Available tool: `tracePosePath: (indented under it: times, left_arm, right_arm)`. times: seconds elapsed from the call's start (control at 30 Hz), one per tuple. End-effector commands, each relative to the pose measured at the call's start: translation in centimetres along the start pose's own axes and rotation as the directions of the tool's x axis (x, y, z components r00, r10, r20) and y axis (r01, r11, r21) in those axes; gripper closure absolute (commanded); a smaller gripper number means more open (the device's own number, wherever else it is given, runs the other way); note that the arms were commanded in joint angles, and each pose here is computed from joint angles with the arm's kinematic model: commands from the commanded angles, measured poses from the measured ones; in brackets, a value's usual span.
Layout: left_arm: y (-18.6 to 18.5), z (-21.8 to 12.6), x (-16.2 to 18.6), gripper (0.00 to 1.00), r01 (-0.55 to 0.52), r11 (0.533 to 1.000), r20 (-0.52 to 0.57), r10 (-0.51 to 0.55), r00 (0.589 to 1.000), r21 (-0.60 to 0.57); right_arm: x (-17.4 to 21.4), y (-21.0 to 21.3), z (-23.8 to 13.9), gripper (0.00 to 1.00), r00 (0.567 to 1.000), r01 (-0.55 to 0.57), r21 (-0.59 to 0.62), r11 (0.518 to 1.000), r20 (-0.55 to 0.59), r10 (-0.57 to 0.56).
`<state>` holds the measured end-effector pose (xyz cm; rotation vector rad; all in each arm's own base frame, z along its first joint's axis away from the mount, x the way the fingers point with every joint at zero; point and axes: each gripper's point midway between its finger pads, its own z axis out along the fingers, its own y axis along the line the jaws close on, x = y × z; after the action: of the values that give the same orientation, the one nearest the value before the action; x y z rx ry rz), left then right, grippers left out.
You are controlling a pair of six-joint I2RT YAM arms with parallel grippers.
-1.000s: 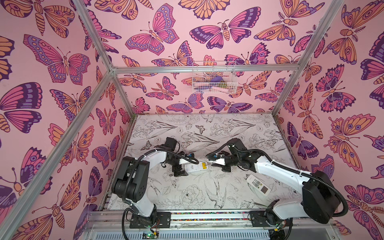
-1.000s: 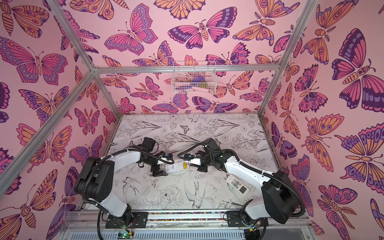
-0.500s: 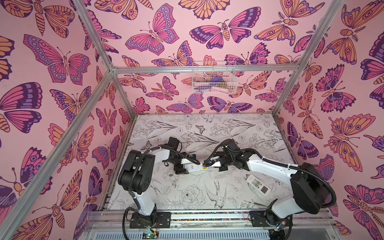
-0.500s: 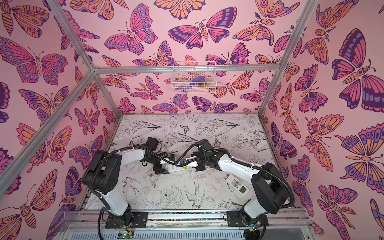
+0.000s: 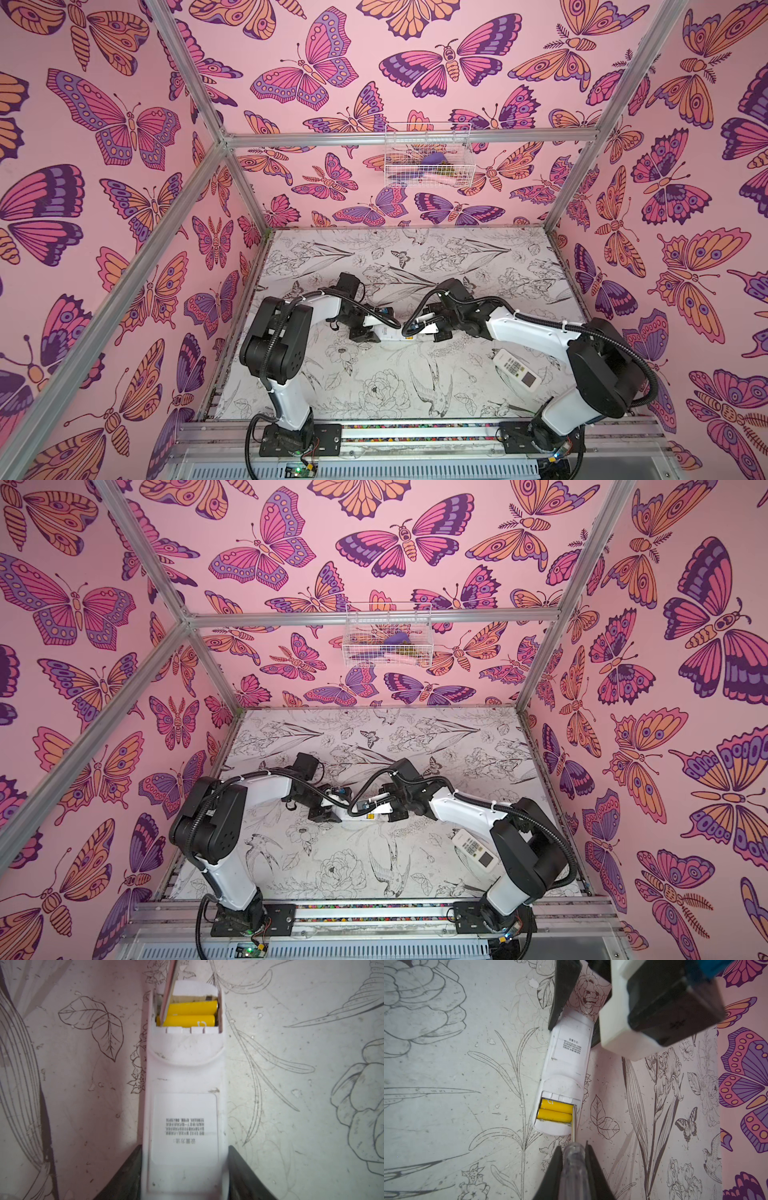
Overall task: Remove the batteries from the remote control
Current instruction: 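Insert the screwdriver tip beside the yellow batteries with the right gripper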
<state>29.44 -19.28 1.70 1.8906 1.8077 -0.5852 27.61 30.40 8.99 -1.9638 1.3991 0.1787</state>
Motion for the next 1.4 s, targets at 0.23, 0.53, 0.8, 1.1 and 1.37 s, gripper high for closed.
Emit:
tracePosePath:
  times: [0.23,0.53,0.8,1.1,1.37]
  left_arm:
    - [-1.5,0.9,1.3,0.52,0.018,0.998,-0.035,-0.016,0.999,0.059]
    - [-1.5,1.0,1.4,0.52,0.016,0.998,-0.036,-0.014,0.999,0.060]
    - [-1.6,0.9,1.3,0.52,0.009,0.998,-0.034,-0.007,0.999,0.060]
    - [-1.6,0.9,1.3,0.52,0.005,0.998,-0.033,-0.003,0.999,0.059]
    - [-1.6,1.0,1.3,0.52,0.007,0.998,-0.034,-0.005,0.999,0.061]
  right_arm:
    - [0.2,-0.9,0.1,1.00,0.999,-0.026,0.052,0.998,-0.024,0.027]
    - [1.2,0.2,1.1,1.00,0.997,-0.042,0.019,0.999,-0.063,0.043]
    - [2.4,2.0,1.4,1.00,0.985,-0.118,-0.071,0.991,-0.132,0.108]
    - [3.2,4.9,2.4,1.00,0.974,-0.200,-0.195,0.960,-0.150,0.172]
    - [2.3,5.4,1.2,1.00,0.974,-0.225,-0.271,0.936,-0.090,0.208]
